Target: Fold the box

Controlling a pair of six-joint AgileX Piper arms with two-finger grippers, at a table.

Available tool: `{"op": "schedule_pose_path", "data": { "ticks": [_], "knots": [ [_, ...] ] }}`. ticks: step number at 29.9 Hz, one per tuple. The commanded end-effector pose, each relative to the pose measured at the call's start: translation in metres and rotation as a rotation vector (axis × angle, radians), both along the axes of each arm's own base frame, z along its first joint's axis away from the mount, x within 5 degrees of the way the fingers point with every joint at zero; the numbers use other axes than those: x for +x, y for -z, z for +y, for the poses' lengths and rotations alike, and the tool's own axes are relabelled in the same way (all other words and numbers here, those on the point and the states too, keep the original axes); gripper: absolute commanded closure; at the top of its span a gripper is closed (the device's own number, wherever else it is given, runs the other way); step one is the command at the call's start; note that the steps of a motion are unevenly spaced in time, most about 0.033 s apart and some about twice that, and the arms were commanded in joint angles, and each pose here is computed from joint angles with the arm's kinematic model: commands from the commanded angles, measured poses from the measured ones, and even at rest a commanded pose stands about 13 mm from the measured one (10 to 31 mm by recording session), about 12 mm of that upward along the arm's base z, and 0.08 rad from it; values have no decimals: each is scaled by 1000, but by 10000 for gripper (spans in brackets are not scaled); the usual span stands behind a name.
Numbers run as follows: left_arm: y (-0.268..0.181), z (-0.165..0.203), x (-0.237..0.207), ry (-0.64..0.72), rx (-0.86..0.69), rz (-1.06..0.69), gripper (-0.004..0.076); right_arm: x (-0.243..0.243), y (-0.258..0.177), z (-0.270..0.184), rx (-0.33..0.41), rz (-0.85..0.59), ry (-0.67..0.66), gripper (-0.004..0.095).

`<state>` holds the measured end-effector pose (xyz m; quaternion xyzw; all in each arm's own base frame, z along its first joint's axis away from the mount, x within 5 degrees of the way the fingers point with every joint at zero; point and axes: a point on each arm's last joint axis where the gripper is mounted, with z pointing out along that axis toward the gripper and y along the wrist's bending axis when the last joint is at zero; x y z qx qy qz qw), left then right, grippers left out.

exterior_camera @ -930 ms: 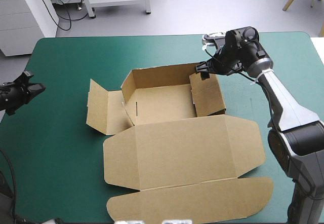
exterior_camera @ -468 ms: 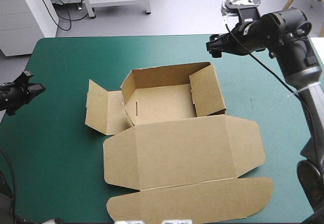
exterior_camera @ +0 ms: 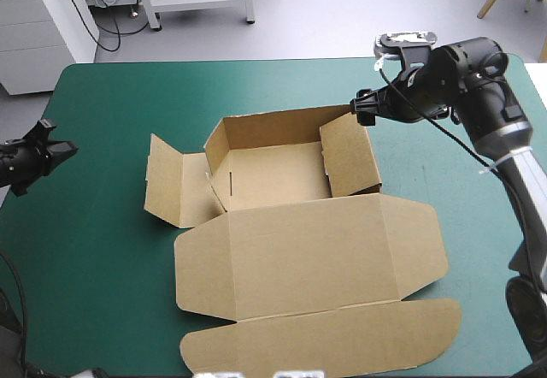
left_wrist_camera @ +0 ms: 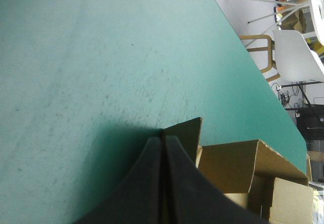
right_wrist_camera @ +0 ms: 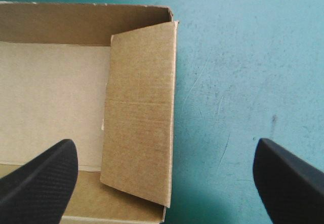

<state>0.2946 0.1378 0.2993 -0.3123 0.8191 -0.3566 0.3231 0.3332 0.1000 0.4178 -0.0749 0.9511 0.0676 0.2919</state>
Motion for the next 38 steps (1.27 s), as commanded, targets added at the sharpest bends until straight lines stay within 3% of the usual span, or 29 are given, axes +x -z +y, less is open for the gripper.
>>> {"op": "schedule_pose_path", "data": {
  "ticks": [1,6,13,27,30,35,38],
  "knots": [
    [-25,-5,-2,-18,-20,-92,734,12,4,2,-2,-27,-6,44],
    [-25,-5,-2,-18,-20,-92,734,39,44,11,-28,75,-35,44],
    [-25,-5,-2,-16,-19,-90,734,62,89,24,-5,197,-70,44],
    [-25,-5,-2,-16,-19,-90,734,73,111,26,-33,242,-76,76],
    [-25,-4,-2,-15,-14,-93,734,73,111,27,-34,241,-80,259],
    [-25,-4,-2,-22,-10,-94,734,71,111,31,-51,233,-131,921],
    [-25,-4,-2,-24,-9,-95,734,70,111,34,-57,232,-140,911]
  ]
}}
